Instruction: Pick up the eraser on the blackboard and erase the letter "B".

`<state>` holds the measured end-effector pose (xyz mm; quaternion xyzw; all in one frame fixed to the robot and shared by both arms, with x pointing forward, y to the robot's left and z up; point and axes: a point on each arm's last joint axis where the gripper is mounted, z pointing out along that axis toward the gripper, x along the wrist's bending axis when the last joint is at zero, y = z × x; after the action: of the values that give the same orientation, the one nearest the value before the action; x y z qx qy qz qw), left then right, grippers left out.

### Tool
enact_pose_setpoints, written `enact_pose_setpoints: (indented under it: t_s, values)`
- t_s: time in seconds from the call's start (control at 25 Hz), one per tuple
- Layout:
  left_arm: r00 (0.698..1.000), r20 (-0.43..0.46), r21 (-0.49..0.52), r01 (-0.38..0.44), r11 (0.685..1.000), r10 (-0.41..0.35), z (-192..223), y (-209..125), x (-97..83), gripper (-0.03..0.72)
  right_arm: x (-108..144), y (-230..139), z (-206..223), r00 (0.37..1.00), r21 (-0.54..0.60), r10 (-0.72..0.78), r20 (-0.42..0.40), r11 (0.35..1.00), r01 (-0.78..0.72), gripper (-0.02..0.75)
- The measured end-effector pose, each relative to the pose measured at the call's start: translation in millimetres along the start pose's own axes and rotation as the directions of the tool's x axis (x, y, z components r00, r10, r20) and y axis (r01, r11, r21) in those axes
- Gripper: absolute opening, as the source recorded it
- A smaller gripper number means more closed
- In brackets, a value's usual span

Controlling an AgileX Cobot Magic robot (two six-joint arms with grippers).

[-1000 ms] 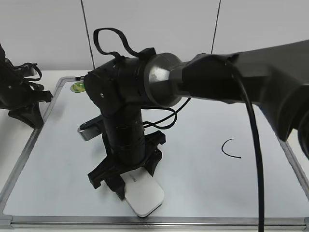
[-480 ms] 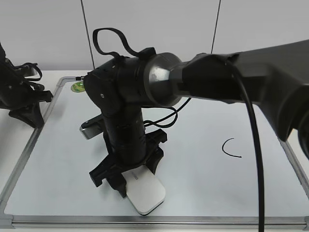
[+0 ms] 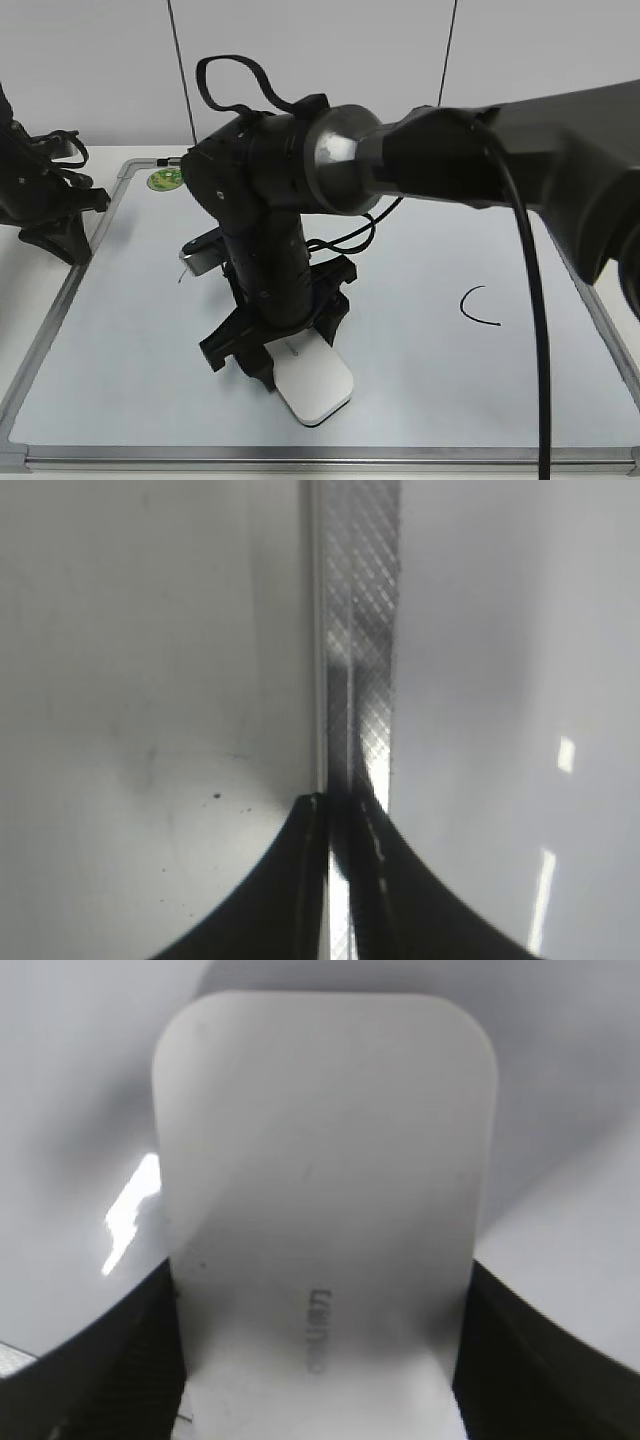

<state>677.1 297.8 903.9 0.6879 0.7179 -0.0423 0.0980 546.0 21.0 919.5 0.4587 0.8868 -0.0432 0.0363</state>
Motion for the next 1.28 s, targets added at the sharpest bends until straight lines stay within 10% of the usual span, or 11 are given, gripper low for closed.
enact_pose_setpoints:
  t_s: [0.64,1.28]
  values:
    - [1.000,0.001,0.004,-0.002,1.000,0.002,0,0,-0.8,0.032,-99,4,-8,0.981,-0.042,0.172,0.091,0.985,-0.169,0.522]
    - [1.000,0.001,0.005,-0.002,1.000,0.002,0,0,-0.8,0.032,-275,-48,-41,0.853,-0.101,0.522,0.013,0.849,-0.519,0.522]
